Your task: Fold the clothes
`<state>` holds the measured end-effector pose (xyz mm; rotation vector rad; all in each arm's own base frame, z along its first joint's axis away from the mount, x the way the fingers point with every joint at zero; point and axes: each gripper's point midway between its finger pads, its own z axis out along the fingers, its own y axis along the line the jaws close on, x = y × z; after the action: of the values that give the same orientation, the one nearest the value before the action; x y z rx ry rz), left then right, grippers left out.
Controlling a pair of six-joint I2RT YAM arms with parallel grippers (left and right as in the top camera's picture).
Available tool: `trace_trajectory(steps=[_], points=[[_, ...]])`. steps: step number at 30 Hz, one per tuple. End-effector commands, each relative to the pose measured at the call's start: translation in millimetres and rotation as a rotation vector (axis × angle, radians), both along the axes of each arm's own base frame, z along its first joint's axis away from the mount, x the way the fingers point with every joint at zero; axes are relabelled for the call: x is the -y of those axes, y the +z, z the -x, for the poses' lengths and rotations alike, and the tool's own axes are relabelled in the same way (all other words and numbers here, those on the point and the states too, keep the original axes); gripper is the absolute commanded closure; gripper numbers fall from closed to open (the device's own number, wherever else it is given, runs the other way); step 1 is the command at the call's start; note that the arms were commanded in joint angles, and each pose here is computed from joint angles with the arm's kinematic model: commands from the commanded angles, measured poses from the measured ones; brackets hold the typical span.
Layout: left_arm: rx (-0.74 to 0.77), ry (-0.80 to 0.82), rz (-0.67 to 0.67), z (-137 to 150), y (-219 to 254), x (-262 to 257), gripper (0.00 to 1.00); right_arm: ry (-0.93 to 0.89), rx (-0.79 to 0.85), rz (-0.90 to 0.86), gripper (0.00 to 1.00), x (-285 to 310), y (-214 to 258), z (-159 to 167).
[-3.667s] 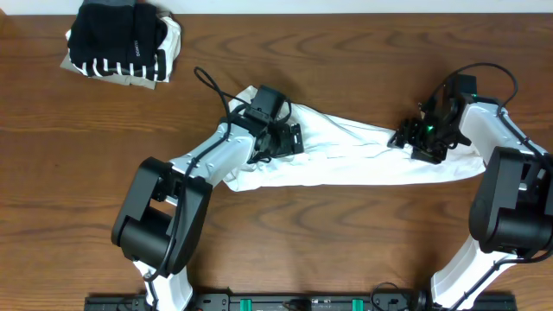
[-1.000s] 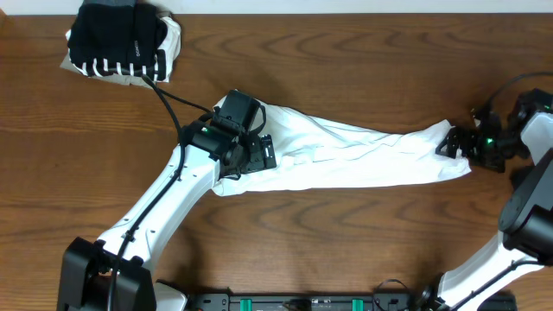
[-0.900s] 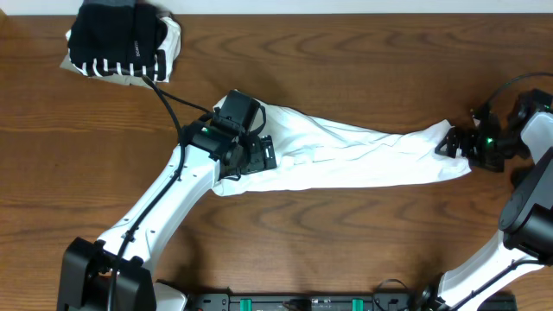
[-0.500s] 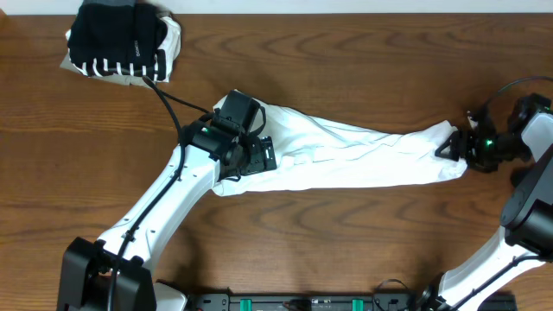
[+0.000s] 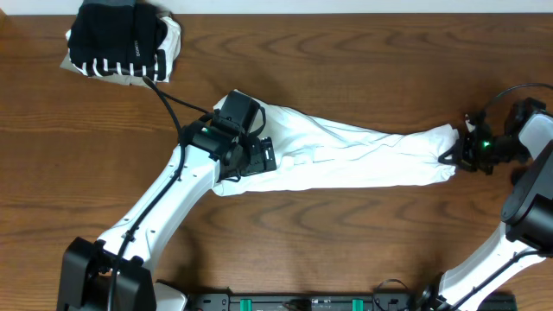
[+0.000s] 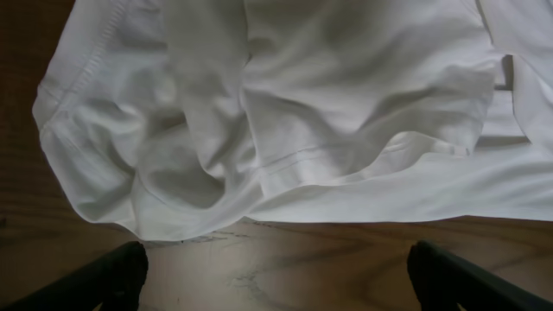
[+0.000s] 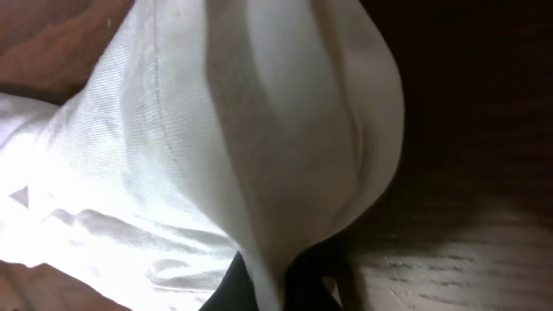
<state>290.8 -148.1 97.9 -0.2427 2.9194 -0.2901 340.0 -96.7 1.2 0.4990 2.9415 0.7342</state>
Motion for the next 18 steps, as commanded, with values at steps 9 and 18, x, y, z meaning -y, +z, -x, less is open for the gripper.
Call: trace_trajectory(steps=[9,18], points=[[-0.004,-0.004,-0.004,2.6,-2.3,-1.8,0.02,-0.128,-0.087,0.282,0.99,67.3,55.3,-23.6],[-0.002,0.018,0.004,1.0,-1.8,-1.0,0.02,-0.079,-0.171,0.463,0.99,48.0,61.2,-29.3]])
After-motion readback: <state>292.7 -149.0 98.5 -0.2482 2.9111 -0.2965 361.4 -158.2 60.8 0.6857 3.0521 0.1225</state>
